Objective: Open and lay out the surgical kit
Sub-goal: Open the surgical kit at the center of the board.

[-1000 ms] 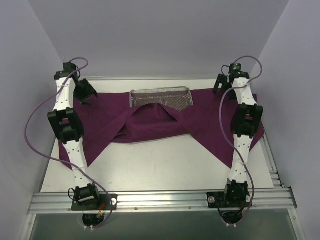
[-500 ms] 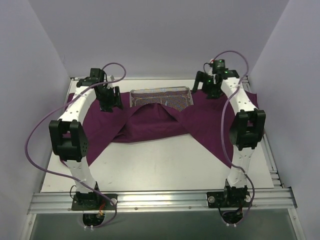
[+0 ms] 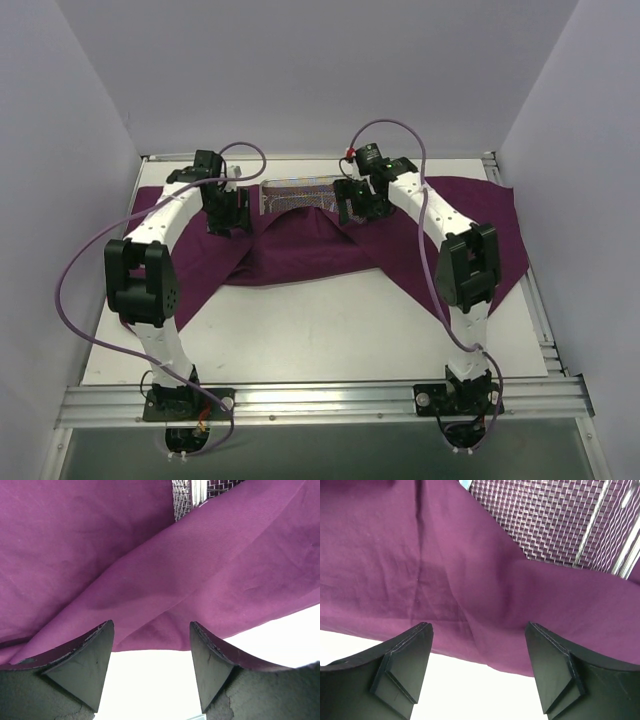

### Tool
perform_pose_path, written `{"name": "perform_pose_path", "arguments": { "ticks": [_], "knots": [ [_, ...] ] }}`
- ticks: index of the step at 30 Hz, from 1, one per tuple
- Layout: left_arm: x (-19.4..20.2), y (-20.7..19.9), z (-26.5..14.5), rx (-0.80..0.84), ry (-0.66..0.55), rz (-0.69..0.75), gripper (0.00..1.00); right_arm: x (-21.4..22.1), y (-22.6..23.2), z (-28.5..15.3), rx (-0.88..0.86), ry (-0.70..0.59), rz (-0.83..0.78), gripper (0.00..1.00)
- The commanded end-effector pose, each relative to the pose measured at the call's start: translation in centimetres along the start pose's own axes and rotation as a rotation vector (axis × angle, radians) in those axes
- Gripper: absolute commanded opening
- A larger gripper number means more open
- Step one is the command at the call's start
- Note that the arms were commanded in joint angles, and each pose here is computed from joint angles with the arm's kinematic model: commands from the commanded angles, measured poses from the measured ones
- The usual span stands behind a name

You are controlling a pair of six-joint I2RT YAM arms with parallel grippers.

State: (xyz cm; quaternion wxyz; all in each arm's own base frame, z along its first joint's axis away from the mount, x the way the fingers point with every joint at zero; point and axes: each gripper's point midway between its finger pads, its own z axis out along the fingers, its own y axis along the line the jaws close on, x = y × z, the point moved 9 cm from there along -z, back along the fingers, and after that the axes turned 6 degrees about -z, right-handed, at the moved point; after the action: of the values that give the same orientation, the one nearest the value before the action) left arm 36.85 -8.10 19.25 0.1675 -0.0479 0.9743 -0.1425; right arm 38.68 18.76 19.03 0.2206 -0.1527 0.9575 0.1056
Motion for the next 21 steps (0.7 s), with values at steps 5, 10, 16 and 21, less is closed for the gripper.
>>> {"name": "perform_pose_path", "arguments": {
  "ticks": [5,10,16,21],
  "knots": [
    [-1.1,-0.9,-2.3,0.004,-0.123,-0.035,0.7,-2.0,1.5,-0.9,0.133,-0.026,-0.176,0.77],
    [-1.0,-1.2,-3.1,0.0,-0.147,-0.077,0.7,-2.5,2.5,0.9,0.206,-0.002,-0.265,0.81],
    [-1.0,-1.2,-4.1,-0.018,-0.184,-0.09,0.7,-1.5,4.0,3.1,0.244,0.047,-0.337,0.82],
    [-1.1,-1.1,-4.6,-0.022,-0.19,-0.081,0.7,-0.6,4.3,4.4,0.309,0.087,-0.366,0.79]
  ]
}}
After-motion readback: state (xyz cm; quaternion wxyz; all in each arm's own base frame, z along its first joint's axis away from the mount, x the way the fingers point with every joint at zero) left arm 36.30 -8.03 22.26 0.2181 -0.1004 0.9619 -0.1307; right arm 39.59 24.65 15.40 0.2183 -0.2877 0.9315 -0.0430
